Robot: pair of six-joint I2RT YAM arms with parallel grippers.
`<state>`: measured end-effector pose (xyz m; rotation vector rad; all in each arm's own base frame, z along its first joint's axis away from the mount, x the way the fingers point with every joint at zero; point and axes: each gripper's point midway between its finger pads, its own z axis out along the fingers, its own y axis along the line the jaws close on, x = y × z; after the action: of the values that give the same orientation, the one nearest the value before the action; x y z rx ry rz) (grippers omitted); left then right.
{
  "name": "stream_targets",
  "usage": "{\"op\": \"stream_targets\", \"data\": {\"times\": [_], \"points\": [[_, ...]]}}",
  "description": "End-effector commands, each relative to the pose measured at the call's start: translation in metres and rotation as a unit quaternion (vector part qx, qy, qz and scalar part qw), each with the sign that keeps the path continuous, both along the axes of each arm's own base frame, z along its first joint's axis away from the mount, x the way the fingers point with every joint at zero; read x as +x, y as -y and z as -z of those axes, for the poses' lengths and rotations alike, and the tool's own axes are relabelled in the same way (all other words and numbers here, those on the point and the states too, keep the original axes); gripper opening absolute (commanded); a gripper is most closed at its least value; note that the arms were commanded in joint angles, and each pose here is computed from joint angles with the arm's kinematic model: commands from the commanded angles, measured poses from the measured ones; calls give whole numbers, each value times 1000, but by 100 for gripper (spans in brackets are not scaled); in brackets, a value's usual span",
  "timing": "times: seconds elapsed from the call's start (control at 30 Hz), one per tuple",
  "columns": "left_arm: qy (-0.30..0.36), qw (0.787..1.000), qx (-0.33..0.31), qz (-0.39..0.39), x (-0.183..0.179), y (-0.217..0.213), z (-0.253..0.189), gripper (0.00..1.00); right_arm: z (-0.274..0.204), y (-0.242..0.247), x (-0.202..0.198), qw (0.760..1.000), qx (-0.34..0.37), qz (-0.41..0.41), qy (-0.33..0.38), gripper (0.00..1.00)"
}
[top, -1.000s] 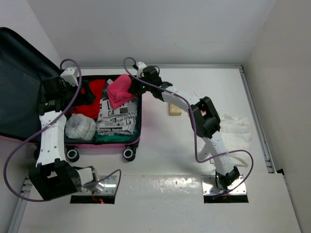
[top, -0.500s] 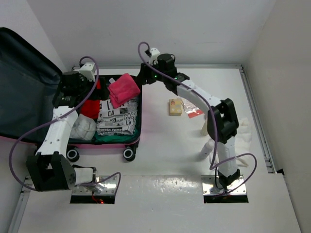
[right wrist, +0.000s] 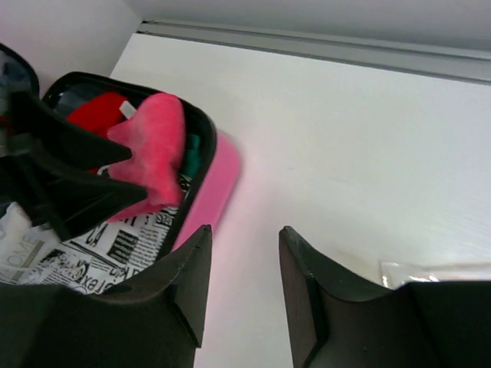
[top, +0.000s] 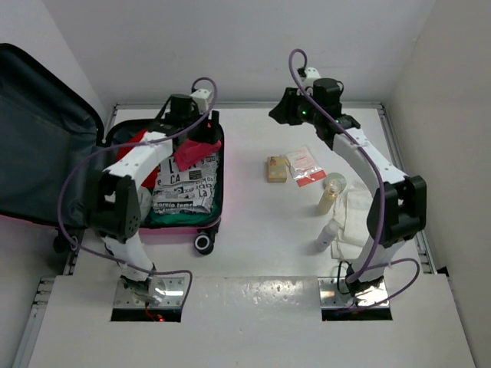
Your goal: Pack the luggage
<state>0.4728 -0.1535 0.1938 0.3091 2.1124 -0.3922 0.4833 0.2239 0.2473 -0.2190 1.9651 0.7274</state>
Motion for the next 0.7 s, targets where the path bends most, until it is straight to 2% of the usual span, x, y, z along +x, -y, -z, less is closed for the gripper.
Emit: {"op": "stream_targets", "data": {"times": [0.0, 0.03, 0.1, 0.2, 0.37, 0.43, 0.5, 0.53, 0.57, 0.63, 0.67], "points": [[-2, 999, 49, -24, 25, -2, 12, 73, -16, 24, -15, 1000, 4, 9, 5, 41], [-61, 995, 82, -22, 18, -8, 52, 73, -16, 28, -16, 1000, -1, 10, 5, 41], [-104, 986, 131, -27, 5, -24, 86, 68, -21, 45, -19, 1000, -5, 20, 6, 41], [-147, 975, 159, -47, -20, -62, 115, 65, -32, 73, -24, 999, -11, 34, 10, 44], [-210, 956, 200, -33, -54, -76, 149, 64, -50, 110, -40, 998, -28, 61, 21, 48], [-208, 962, 172, -29, -55, -77, 141, 68, -55, 140, -50, 995, -36, 92, 13, 49], [-159, 976, 143, -34, -41, -73, 113, 80, -63, 168, -66, 991, -42, 126, 4, 53], [-102, 986, 128, -35, -33, -74, 74, 84, -55, 185, -73, 988, -49, 149, -15, 54], [-71, 990, 117, -25, -30, -69, 55, 90, -48, 203, -78, 983, -55, 175, -28, 56], [-2, 994, 105, -24, -18, -65, 8, 93, -37, 238, -107, 968, -71, 233, -67, 59], [43, 994, 94, -25, -11, -62, -33, 100, -25, 251, -123, 958, -88, 252, -101, 59]]}}
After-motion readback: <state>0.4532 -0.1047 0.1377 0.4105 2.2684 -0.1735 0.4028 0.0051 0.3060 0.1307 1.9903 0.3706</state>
